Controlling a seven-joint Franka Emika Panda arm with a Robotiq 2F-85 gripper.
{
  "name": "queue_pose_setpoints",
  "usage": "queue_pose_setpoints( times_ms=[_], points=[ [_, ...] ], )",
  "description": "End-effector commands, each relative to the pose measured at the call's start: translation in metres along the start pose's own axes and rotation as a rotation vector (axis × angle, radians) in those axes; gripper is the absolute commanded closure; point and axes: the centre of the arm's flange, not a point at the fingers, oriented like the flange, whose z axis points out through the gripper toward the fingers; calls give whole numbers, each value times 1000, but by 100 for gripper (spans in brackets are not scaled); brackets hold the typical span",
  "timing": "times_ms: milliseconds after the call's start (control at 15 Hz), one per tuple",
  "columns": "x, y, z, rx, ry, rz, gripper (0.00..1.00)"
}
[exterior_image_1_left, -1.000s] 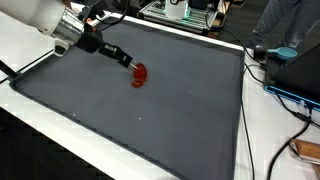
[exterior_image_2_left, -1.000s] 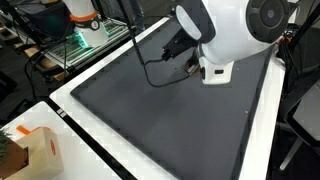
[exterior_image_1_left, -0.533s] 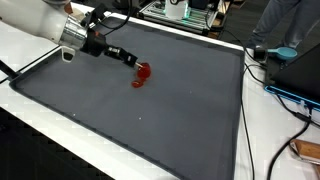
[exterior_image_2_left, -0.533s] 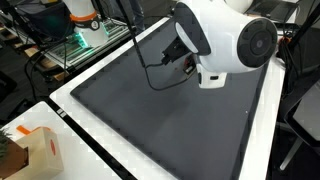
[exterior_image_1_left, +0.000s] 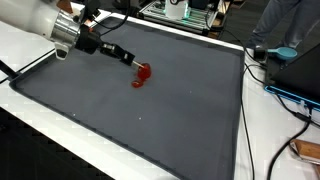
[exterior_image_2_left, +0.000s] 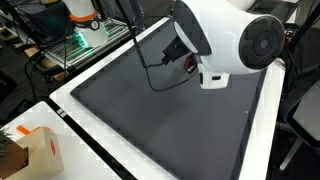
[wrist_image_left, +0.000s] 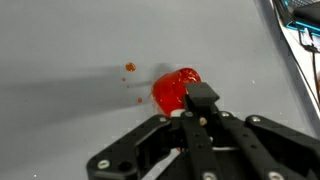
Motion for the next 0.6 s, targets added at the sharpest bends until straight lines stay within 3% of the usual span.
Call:
queue_pose_setpoints(
  times_ms=[0, 533],
  points=[
    [5, 0, -13, 47, -16, 12, 97],
    [-4, -10, -39, 33, 24, 14, 97]
  ],
)
